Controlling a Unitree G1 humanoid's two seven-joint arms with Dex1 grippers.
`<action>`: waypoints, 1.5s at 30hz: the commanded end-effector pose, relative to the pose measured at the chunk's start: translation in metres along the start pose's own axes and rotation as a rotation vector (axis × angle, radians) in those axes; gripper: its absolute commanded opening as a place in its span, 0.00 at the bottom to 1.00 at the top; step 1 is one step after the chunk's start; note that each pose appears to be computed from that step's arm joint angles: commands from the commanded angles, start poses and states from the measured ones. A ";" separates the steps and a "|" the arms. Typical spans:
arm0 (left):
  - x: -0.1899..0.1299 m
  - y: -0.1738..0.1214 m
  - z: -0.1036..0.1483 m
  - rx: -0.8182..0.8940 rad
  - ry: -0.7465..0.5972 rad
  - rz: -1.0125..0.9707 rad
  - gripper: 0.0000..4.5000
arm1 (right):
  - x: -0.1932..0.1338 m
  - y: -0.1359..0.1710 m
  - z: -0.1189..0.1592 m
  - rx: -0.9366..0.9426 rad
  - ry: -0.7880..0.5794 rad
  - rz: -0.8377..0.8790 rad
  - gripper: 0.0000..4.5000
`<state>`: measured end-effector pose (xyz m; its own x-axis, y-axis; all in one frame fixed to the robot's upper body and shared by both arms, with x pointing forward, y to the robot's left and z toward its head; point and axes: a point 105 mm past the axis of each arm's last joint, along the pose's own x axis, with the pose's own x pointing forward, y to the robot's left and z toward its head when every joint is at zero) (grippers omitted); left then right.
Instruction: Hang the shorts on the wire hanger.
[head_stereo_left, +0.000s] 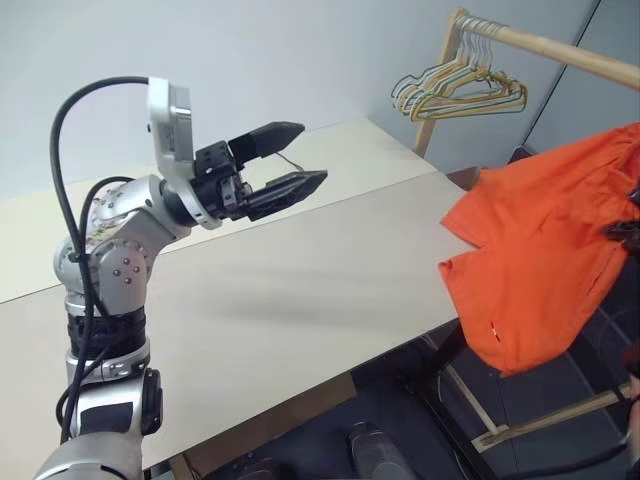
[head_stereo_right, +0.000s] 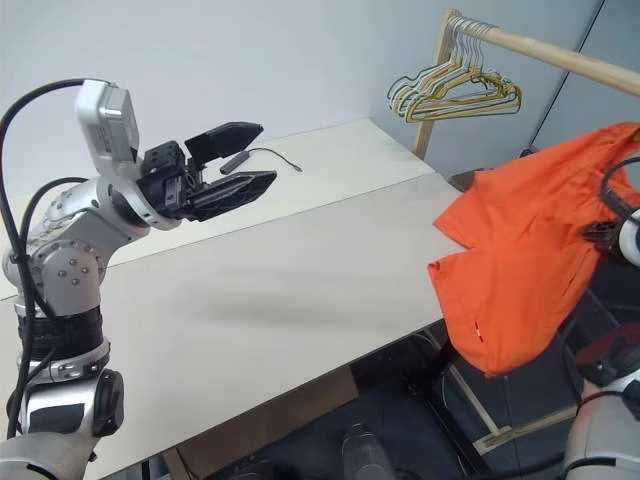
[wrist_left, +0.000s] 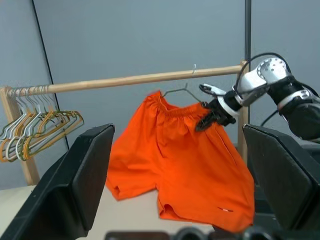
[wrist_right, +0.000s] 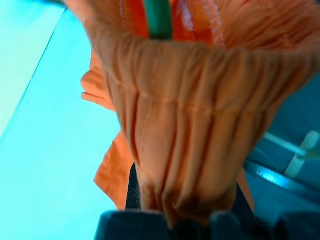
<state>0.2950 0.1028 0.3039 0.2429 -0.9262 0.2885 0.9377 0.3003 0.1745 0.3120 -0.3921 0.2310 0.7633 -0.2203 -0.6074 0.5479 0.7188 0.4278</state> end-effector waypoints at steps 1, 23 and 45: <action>0.000 -0.003 0.009 0.038 -0.010 -0.006 0.99 | -0.012 -0.009 0.016 0.081 -0.038 -0.054 0.00; -0.006 -0.003 0.011 0.042 0.008 0.038 1.00 | 0.010 -0.061 0.011 0.132 -0.084 -0.359 0.28; -0.024 -0.003 0.007 0.051 0.061 0.117 1.00 | -0.060 0.053 0.065 -0.499 -0.984 -0.484 0.99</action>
<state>0.2904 0.1224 0.2940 0.3711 -0.8989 0.2328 0.8989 0.4107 0.1530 0.3229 -0.3960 0.3077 0.5722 -0.8153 0.0892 0.8170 0.5571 -0.1486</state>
